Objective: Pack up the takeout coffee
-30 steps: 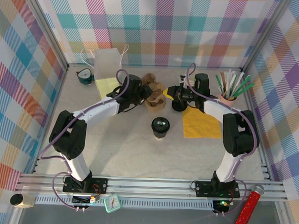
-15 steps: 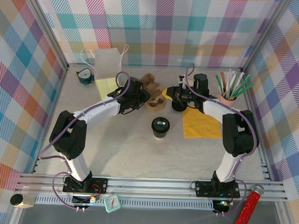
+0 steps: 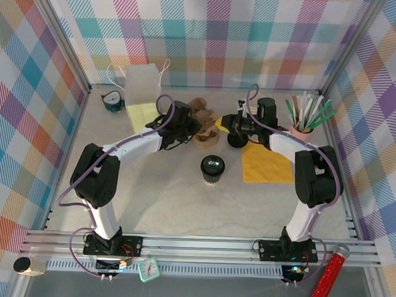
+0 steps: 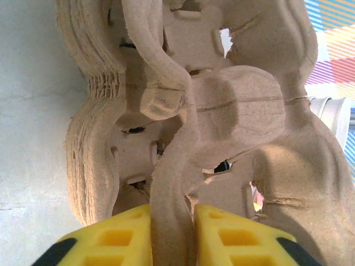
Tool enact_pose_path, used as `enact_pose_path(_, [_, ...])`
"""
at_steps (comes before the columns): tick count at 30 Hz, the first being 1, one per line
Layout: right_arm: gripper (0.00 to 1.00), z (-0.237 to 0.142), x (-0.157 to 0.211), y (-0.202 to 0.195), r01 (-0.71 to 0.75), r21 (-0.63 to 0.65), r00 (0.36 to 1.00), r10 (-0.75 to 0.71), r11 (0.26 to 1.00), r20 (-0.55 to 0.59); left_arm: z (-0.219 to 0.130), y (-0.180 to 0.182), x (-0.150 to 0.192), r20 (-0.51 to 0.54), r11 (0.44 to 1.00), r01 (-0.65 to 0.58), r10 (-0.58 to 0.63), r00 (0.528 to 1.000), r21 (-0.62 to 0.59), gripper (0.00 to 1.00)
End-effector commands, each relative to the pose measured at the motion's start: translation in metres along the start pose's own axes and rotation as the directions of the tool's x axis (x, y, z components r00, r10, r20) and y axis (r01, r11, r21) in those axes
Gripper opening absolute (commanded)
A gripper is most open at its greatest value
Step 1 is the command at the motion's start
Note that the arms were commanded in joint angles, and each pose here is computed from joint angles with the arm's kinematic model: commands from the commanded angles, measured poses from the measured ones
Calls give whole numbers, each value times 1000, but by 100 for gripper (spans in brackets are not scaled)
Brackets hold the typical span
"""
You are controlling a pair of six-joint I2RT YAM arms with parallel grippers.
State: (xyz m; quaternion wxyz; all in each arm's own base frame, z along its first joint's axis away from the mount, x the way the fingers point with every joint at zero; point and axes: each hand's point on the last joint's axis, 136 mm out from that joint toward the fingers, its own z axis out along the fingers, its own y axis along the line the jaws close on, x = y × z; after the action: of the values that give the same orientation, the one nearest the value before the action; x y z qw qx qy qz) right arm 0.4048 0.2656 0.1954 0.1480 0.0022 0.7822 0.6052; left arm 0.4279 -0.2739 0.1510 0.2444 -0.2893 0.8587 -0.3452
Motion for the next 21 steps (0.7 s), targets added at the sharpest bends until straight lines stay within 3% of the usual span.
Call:
enact_pose_path(1, [0,-1,7,10,35,-16,999,-35,999,-16,-5,-27,-2,14,996,-43,42,999,72,19])
enact_pose_path(3, [0,-2,7,10,37,-11,999,-38,999,-15,-8,-31,-2,19,995,-65,63,998,77,10])
enact_pose_path(4, [2,-2,7,11,41,-9,999,-41,999,-14,-9,-32,-2,21,994,-72,71,997,76,10])
enact_pose_path(9, [37,-7,6,15,58,19,998,-58,998,-8,-15,-37,0,26,988,-129,127,992,85,10])
enact_pose_path(12, [51,-17,4,18,78,60,997,-79,995,14,-20,-40,1,29,980,-175,173,984,92,7])
enact_pose_path(21, [72,-57,3,43,269,290,958,-287,918,19,-50,-69,2,46,899,-412,410,911,148,8])
